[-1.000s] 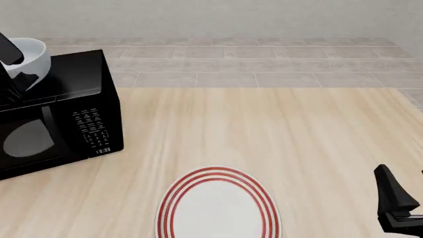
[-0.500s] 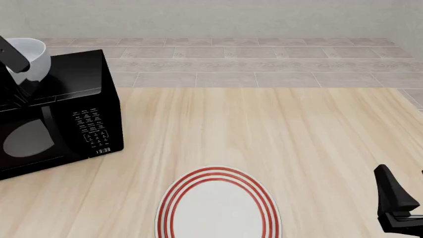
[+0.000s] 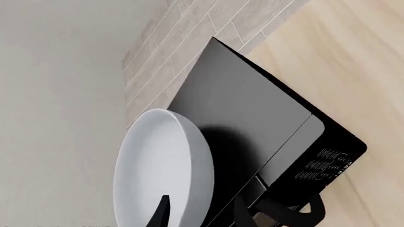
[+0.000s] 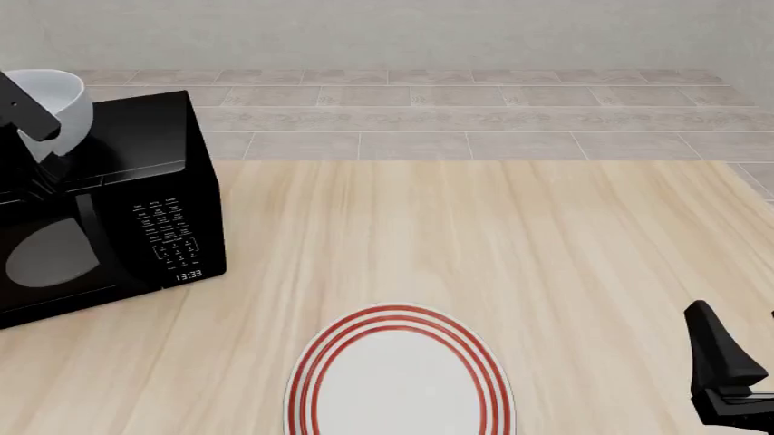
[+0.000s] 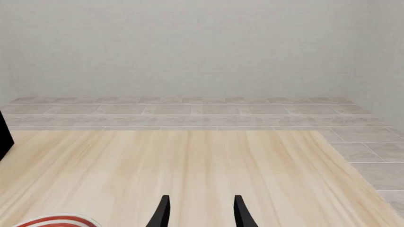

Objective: Pick up the white bowl and put it on the plate.

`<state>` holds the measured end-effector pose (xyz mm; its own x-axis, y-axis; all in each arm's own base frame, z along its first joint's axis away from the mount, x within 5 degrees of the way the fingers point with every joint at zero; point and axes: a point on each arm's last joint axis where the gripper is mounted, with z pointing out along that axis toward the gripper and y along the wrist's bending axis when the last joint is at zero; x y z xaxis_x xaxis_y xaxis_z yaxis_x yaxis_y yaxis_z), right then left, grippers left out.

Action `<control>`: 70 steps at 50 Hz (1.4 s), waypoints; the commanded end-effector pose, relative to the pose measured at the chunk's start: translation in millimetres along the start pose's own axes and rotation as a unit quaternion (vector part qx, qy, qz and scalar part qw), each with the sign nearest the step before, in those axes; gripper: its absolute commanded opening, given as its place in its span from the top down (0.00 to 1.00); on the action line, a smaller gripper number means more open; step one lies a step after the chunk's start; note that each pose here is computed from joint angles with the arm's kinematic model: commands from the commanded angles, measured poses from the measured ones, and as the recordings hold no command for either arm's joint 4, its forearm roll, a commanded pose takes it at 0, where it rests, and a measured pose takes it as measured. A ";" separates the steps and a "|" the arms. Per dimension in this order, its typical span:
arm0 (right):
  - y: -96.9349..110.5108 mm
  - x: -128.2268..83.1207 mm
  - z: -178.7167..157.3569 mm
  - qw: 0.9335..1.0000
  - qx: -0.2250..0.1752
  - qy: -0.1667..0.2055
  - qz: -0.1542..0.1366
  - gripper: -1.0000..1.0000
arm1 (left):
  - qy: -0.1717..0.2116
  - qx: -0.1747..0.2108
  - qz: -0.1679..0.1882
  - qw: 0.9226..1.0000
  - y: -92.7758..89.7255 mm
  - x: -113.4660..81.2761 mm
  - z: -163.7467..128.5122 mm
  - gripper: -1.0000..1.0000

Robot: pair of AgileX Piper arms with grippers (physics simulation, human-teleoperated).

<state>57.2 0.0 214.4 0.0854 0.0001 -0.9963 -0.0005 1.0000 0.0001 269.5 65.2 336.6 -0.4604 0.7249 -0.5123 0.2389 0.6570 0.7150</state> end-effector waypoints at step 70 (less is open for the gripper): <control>0.0 0.2 -0.3 1.000 0.000 0.000 0.000 0.00 | -0.040 0.021 -0.011 0.999 -5.4 -23.4 -68.4 1.00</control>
<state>57.2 0.0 214.4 0.0853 0.0002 -0.9964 -0.0005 1.0000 0.0001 251.5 49.1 350.4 -0.4480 0.7034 -0.5518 0.2556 0.6923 0.6748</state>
